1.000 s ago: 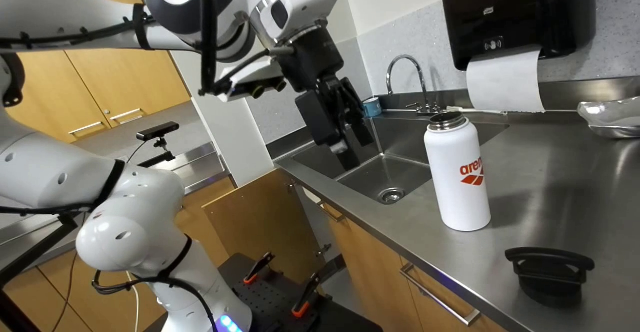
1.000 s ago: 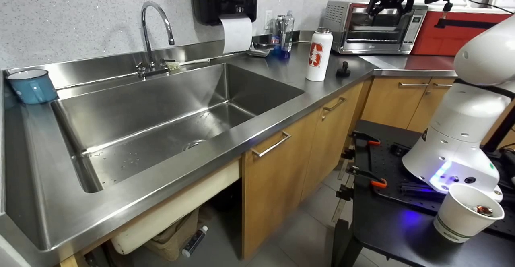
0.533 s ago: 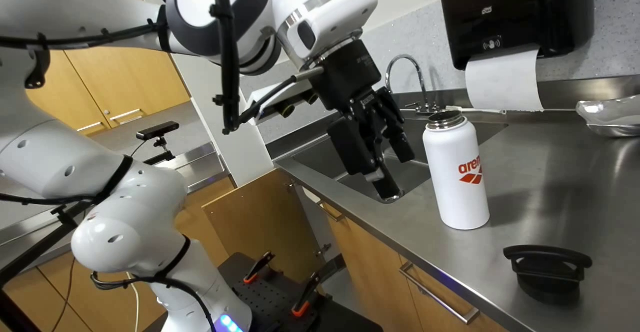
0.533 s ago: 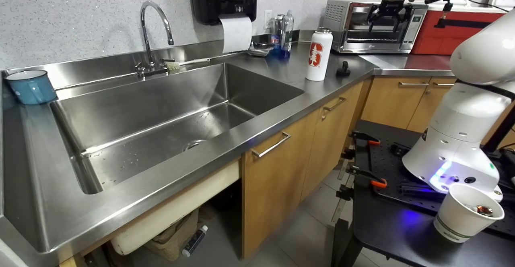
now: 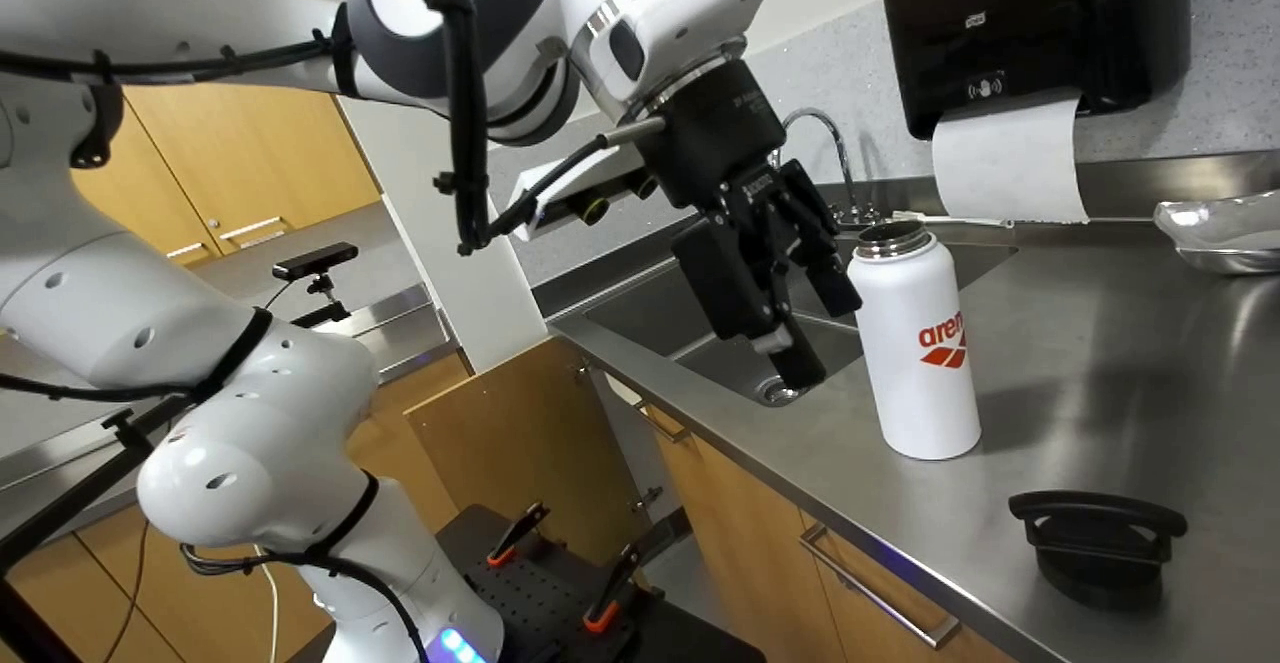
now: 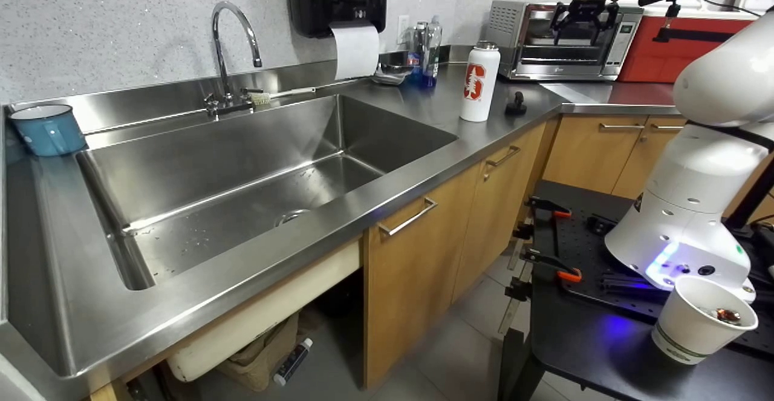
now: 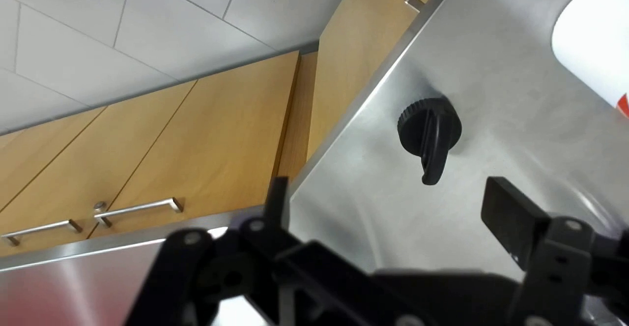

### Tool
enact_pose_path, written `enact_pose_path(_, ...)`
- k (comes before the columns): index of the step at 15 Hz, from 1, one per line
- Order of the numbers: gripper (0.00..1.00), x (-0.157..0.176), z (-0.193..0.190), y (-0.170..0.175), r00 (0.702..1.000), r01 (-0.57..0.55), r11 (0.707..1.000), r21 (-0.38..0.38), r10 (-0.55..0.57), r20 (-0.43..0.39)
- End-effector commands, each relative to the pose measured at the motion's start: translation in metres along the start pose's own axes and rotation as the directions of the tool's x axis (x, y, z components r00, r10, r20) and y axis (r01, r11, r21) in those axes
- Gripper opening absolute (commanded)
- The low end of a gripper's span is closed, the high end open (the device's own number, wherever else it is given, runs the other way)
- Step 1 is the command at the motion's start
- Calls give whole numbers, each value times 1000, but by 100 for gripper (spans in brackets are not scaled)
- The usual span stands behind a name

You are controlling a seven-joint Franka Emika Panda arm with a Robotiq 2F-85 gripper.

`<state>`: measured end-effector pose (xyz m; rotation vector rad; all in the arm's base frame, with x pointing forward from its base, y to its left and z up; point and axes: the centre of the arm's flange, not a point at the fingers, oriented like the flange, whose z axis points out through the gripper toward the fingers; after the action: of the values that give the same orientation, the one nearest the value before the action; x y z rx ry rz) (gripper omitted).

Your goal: Put the lid on the bottle

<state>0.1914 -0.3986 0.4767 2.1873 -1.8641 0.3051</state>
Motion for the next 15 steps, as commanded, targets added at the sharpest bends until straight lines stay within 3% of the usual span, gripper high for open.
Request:
enact_pose_path(1,100,44,19,-14,999,-46,999,-26,46,-14)
enact_pose_path(7,100,89,69,-28,997,-37,999,35,34,64)
enact_pose_path(15,100,98,125,-46,988,-17,993,119,-2,156)
